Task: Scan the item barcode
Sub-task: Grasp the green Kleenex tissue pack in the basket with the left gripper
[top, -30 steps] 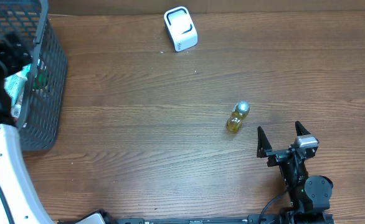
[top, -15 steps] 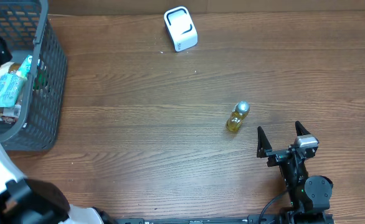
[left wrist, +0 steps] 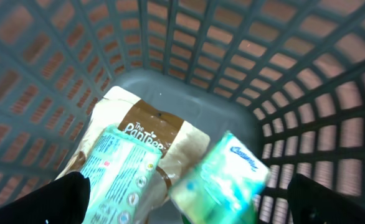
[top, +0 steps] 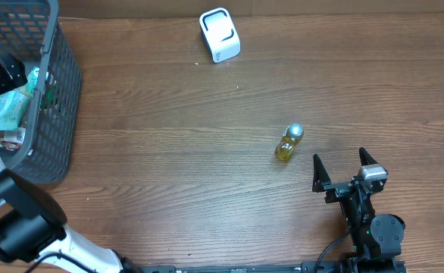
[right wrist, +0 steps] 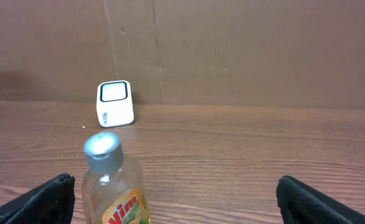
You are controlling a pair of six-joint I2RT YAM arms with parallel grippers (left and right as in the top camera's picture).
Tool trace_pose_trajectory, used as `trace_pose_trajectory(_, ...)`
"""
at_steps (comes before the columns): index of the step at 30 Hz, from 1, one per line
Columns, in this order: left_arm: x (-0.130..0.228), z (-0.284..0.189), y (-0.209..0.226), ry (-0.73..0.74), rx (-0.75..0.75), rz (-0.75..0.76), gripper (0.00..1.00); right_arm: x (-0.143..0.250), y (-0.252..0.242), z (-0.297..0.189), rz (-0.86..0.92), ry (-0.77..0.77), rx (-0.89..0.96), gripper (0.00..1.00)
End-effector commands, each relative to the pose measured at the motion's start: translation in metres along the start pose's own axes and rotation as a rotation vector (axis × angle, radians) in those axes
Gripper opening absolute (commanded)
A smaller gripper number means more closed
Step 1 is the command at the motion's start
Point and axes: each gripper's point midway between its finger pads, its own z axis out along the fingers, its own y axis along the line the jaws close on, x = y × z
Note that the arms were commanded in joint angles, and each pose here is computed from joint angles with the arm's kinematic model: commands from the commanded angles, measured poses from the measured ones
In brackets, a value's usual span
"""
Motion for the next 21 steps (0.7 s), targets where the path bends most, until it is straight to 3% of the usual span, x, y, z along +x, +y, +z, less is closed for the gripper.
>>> trace_pose_trajectory(1,0.002,0.019,0.001,0.006,0.034,0.057,1.00,0.002,-0.003,0.000,-0.003,-0.001,0.013,1.00)
trace_pose_trajectory(6,0.016,0.040,-0.014,0.028,0.161,0.107,1.00,0.002,-0.003,0.000,-0.003,-0.002,0.013,1.00)
trace_pose_trajectory(18,0.041,0.060,-0.018,0.101,0.185,0.098,1.00,0.002,-0.003,0.000,-0.003,-0.002,0.013,1.00)
trace_pose_trajectory(21,0.044,0.064,-0.023,0.114,0.193,0.100,0.93,0.002,-0.003,0.000,-0.003,-0.001,0.013,1.00)
